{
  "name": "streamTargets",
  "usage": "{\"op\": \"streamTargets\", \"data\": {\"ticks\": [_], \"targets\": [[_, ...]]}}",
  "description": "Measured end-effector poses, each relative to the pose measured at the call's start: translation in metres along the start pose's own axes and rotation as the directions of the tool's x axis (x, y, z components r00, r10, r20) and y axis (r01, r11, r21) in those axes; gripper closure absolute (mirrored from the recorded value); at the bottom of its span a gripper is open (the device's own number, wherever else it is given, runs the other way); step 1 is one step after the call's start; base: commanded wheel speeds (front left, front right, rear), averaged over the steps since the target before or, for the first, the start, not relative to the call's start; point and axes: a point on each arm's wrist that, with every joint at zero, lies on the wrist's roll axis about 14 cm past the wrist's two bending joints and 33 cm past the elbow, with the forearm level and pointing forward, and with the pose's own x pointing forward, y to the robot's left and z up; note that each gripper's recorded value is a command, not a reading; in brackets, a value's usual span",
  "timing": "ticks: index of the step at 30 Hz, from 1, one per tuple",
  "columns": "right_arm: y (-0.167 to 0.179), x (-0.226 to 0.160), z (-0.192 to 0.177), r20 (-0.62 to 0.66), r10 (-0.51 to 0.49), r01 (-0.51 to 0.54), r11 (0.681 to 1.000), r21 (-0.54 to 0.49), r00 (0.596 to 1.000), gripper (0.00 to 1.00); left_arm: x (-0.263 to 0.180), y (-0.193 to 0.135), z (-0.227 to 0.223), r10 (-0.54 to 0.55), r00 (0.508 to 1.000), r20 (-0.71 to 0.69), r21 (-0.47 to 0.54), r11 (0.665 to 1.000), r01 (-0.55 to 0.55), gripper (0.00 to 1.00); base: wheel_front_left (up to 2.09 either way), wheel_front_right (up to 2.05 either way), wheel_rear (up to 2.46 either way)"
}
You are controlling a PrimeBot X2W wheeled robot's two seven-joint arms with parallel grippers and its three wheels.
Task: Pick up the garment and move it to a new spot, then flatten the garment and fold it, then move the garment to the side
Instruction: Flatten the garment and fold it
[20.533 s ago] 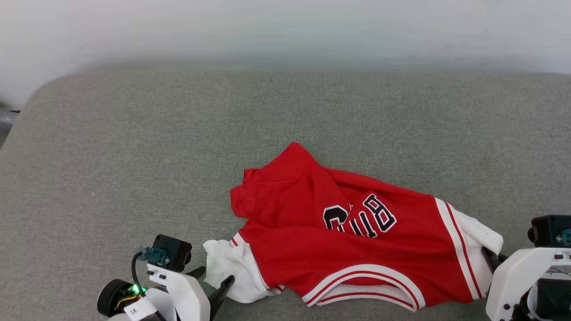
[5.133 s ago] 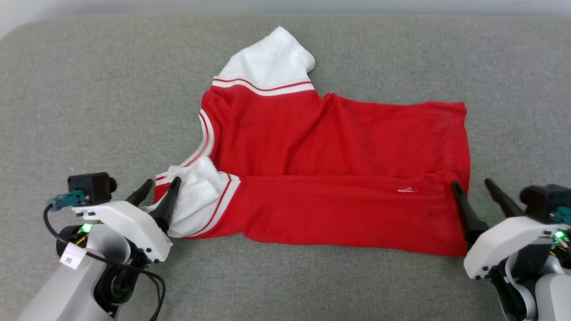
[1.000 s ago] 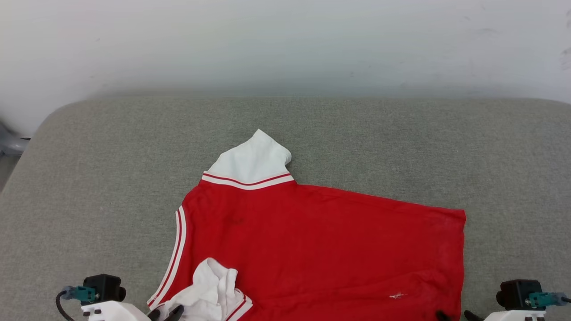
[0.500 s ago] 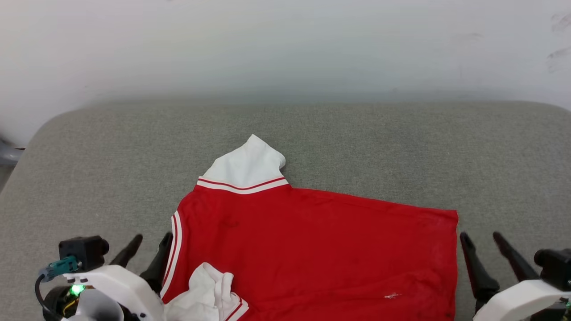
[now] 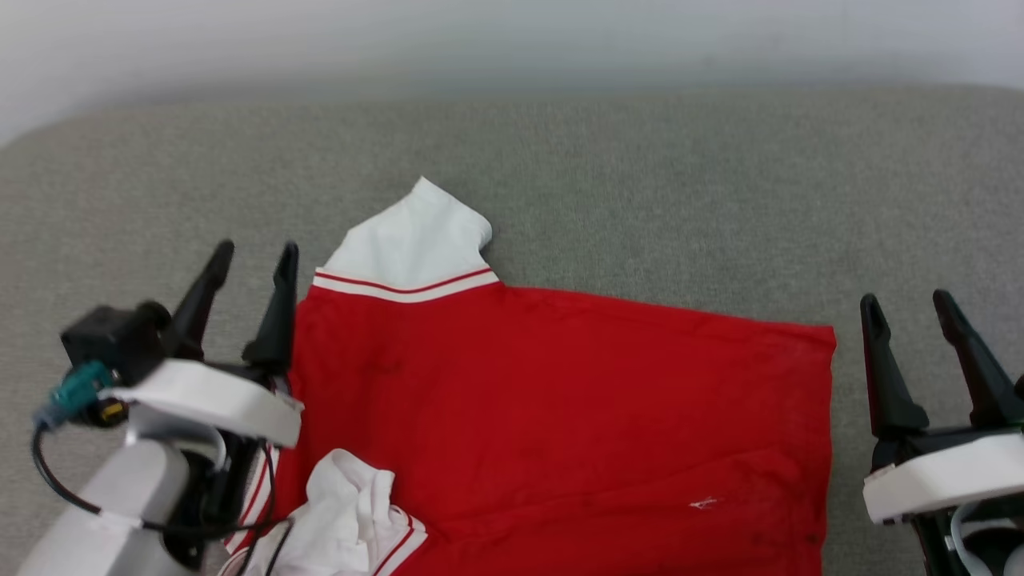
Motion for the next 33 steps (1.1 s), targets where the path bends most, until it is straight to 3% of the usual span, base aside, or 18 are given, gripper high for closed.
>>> {"op": "streamTargets", "data": {"ticks": [8, 16, 23, 33], "targets": [[-0.008, 0.025, -0.022, -0.036, -0.021, 0.021, 1.0, -0.003, 0.999, 0.0, 0.072, 0.005, -0.009, -0.071, 0.997, 0.001, -0.009, 0.997, 0.071, 0.0, 0.0, 0.0, 0.0], [-0.033, 0.02, -0.044, -0.078, -0.097, 0.099, 0.995, 0.025, 0.992, 0.0, 0.134, -0.015, -0.039, -0.213, 0.957, -0.199, -0.046, 0.977, 0.208, 0.0, 0.0, 0.0, 0.0], [-0.051, 0.01, -0.062, -0.115, -0.154, 0.16, 0.986, 0.044, 0.981, 0.0, 0.151, -0.012, -0.094, -0.223, 0.803, -0.553, -0.145, 0.975, 0.171, 0.0, 0.0, 0.0, 0.0], [-0.063, 0.004, -0.086, -0.163, -0.196, 0.21, 0.975, 0.074, 0.967, 0.0, 0.125, -0.001, -0.168, -0.205, 0.467, -0.86, -0.188, 0.979, 0.082, 0.0, 0.0, 0.0, 0.0]]}}
